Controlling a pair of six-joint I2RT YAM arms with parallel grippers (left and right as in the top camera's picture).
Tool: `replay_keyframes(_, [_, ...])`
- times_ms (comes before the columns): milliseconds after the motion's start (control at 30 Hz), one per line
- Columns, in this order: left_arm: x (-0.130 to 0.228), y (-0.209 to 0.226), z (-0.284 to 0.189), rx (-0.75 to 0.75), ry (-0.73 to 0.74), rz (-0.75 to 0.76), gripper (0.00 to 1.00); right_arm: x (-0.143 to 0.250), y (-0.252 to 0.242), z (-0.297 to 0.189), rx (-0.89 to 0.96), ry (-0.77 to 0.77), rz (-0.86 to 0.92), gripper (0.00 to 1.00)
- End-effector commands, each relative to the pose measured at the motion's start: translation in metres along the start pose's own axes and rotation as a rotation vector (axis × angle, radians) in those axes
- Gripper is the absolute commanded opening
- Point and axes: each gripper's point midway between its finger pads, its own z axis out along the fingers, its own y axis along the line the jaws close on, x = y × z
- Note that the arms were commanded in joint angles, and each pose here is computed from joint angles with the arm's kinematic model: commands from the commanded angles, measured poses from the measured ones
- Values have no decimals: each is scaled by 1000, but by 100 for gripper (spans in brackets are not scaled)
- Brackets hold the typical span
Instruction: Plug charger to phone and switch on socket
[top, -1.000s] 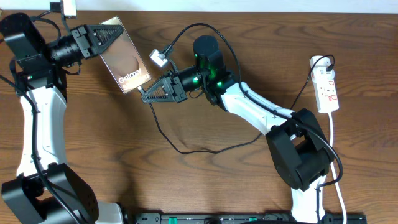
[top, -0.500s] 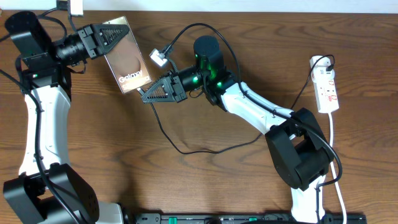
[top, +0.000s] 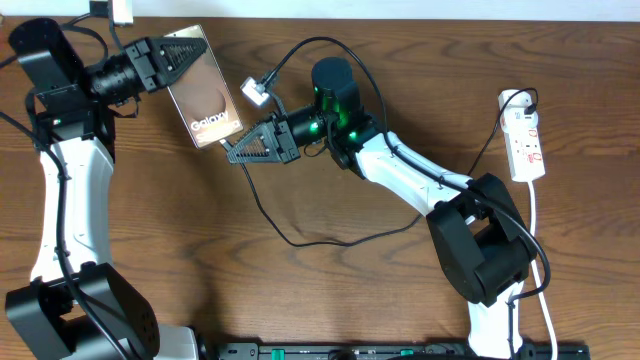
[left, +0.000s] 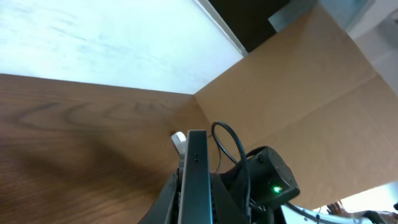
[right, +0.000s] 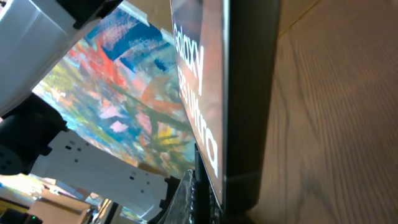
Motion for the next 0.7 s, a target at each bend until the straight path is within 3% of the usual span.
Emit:
replay_keyframes(0, [-1, 0, 4, -14, -9, -12, 7, -18, -7, -8, 55, -71, -23, 1])
replay_keyframes(667, [-4, 5, 20, -70, -43, 1, 7, -25, -13, -9, 91, -114, -6, 1])
